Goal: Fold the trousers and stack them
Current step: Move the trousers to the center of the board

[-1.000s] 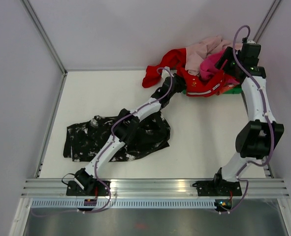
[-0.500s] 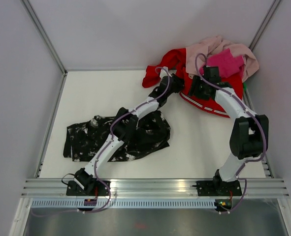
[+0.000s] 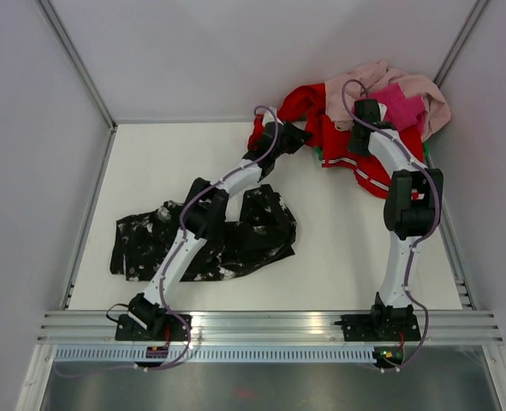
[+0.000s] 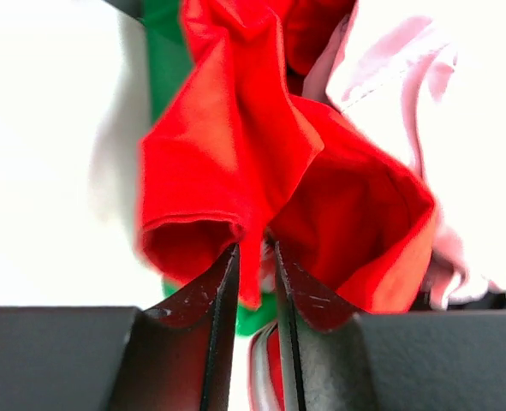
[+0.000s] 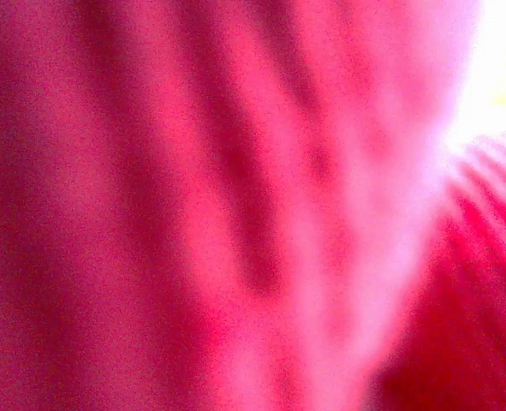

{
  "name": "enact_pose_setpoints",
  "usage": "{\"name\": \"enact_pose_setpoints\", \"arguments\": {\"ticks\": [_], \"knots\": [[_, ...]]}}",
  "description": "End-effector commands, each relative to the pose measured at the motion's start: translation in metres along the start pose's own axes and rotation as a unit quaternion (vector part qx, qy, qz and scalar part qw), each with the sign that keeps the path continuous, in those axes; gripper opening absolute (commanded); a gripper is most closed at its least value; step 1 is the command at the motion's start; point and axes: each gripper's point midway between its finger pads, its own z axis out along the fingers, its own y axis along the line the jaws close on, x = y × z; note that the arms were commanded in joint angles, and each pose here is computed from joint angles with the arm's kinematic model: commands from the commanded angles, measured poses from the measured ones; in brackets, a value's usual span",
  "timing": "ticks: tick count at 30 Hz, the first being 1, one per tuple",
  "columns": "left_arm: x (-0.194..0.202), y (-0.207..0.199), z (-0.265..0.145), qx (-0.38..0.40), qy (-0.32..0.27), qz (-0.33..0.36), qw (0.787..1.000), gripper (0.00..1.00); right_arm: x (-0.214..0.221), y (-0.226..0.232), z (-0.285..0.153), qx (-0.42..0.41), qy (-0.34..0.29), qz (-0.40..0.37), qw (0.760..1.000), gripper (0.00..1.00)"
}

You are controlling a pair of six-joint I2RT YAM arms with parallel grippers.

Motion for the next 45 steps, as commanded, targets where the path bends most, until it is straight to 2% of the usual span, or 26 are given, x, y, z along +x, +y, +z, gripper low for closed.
{"name": "enact_pose_setpoints", "arguments": {"ticks": [1, 2, 4, 5, 6, 8, 10, 13, 17, 20, 23, 26, 28, 29, 30, 32, 34, 35, 36, 37, 38, 41, 45], "knots": [[-0.035, -0.065, -0.022, 0.051, -0.016, 0.047, 0.997, 0.29, -0.105, -0.047, 0.009, 0.064, -0.143, 0.064, 0.986, 0.25], [-0.030, -0.057, -0.025, 0.041, -0.009, 0.050, 0.998, 0.30, -0.128, -0.048, 0.009, 0.060, -0.173, 0.074, 0.980, 0.25], [-0.036, -0.068, -0.034, 0.044, -0.010, 0.062, 0.997, 0.31, -0.151, -0.047, 0.012, 0.053, -0.198, 0.080, 0.975, 0.26], [-0.036, -0.067, -0.036, 0.041, -0.009, 0.065, 0.997, 0.32, -0.181, -0.042, 0.001, 0.031, -0.232, 0.086, 0.968, 0.26], [-0.033, -0.061, -0.039, 0.034, -0.003, 0.069, 0.997, 0.32, -0.178, -0.037, 0.023, 0.027, -0.226, 0.079, 0.971, 0.27], [-0.032, -0.061, -0.047, 0.029, 0.009, 0.083, 0.996, 0.32, -0.200, -0.023, 0.034, -0.001, -0.250, 0.062, 0.966, 0.29], [-0.033, -0.066, -0.055, 0.030, 0.016, 0.101, 0.994, 0.32, -0.222, -0.014, 0.030, -0.020, -0.280, 0.062, 0.958, 0.32], [-0.028, -0.056, -0.061, 0.018, 0.029, 0.116, 0.993, 0.32, -0.223, -0.005, 0.043, -0.045, -0.296, 0.055, 0.953, 0.35], [-0.022, -0.057, -0.067, 0.019, 0.053, 0.126, 0.990, 0.32, -0.199, 0.003, 0.084, -0.056, -0.282, 0.034, 0.957, 0.32], [-0.018, -0.053, -0.077, 0.009, 0.070, 0.140, 0.988, 0.33, -0.152, 0.002, 0.134, -0.045, -0.223, 0.020, 0.973, 0.31], [-0.018, -0.047, -0.086, -0.005, 0.074, 0.153, 0.985, 0.33, -0.113, 0.003, 0.160, -0.043, -0.166, 0.000, 0.985, 0.31], [-0.019, -0.046, -0.090, -0.015, 0.076, 0.162, 0.984, 0.33, -0.078, -0.004, 0.168, -0.035, -0.104, -0.026, 0.994, 0.33], [-0.021, -0.044, -0.093, -0.025, 0.075, 0.160, 0.984, 0.33, -0.052, -0.009, 0.167, -0.030, -0.061, -0.042, 0.997, 0.38], [-0.020, -0.042, -0.094, -0.028, 0.077, 0.158, 0.984, 0.33, -0.057, -0.009, 0.155, -0.032, -0.060, -0.040, 0.997, 0.45], [-0.023, -0.048, -0.097, -0.026, 0.075, 0.154, 0.985, 0.33, -0.037, -0.014, 0.154, -0.029, -0.030, -0.044, 0.998, 0.47], [-0.021, -0.048, -0.101, -0.026, 0.078, 0.149, 0.985, 0.33, -0.045, -0.012, 0.126, -0.045, -0.030, -0.040, 0.998, 0.49], [-0.024, -0.058, -0.108, -0.021, 0.075, 0.145, 0.986, 0.33, -0.029, -0.010, 0.112, -0.062, -0.008, -0.038, 0.997, 0.63], [-0.022, -0.053, -0.112, -0.026, 0.079, 0.143, 0.986, 0.33, -0.049, -0.006, 0.084, -0.080, -0.030, -0.033, 0.996, 0.68], [-0.021, -0.056, -0.116, -0.023, 0.081, 0.143, 0.986, 0.33, -0.057, -0.001, 0.069, -0.099, -0.039, -0.026, 0.994, 0.78], [-0.021, -0.058, -0.119, -0.020, 0.082, 0.146, 0.986, 0.33, -0.057, 0.001, 0.061, -0.108, -0.048, -0.023, 0.993, 0.82], [-0.022, -0.063, -0.126, -0.018, 0.083, 0.147, 0.985, 0.33, -0.082, 0.002, 0.032, -0.117, -0.081, -0.017, 0.990, 0.90], [-0.025, -0.070, -0.140, -0.018, 0.081, 0.150, 0.985, 0.33, -0.122, 0.002, -0.013, -0.131, -0.141, -0.015, 0.981, 0.97], [-0.027, -0.081, -0.156, -0.010, 0.075, 0.143, 0.987, 0.33, -0.145, 0.000, -0.051, -0.131, -0.150, -0.031, 0.980, 0.98]]}}
